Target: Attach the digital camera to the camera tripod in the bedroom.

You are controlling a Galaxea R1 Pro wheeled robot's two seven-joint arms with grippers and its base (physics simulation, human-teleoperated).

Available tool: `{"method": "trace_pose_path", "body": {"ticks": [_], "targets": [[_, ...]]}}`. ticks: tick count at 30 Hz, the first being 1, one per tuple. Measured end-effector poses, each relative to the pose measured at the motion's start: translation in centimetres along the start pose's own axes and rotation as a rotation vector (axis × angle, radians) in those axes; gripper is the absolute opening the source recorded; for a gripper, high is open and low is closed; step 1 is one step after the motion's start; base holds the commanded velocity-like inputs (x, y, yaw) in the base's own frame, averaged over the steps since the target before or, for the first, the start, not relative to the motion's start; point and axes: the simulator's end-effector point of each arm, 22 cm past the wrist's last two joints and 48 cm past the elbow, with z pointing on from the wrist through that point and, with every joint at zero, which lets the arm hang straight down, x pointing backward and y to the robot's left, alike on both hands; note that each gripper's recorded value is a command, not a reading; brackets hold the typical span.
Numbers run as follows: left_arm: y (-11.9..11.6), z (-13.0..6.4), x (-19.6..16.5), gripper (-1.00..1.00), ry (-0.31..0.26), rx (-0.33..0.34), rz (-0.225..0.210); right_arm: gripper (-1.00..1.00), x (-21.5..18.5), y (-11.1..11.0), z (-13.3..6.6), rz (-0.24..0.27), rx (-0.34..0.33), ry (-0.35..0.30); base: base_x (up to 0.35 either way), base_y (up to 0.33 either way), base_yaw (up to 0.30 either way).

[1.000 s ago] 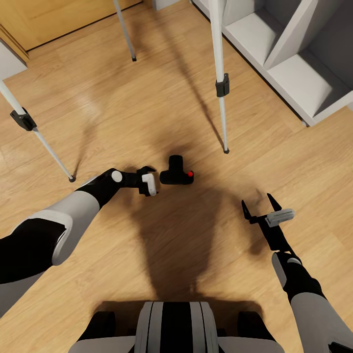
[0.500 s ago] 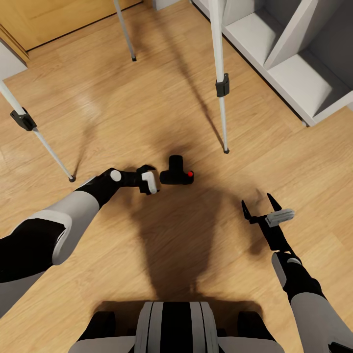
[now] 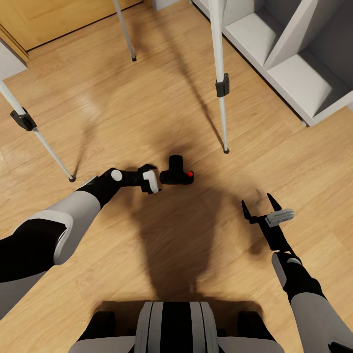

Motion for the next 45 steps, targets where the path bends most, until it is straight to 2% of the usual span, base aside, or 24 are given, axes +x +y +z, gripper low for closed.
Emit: {"method": "trace_pose_path", "body": {"ticks": [36, 45], "targets": [[0.27, 0.22, -0.91, 1.0, -0.025, -0.015, -0.028, 1.0, -0.01, -0.02, 0.0, 0.0, 0.0, 0.0, 0.0, 0.0, 0.0], [0.82, 0.03, -1.0, 1.0, -0.042, -0.035, -0.066, 1.0, 0.0, 0.04, 0.0, 0.001, -0.001, 0.0, 0.0, 0.0, 0.0]]}}
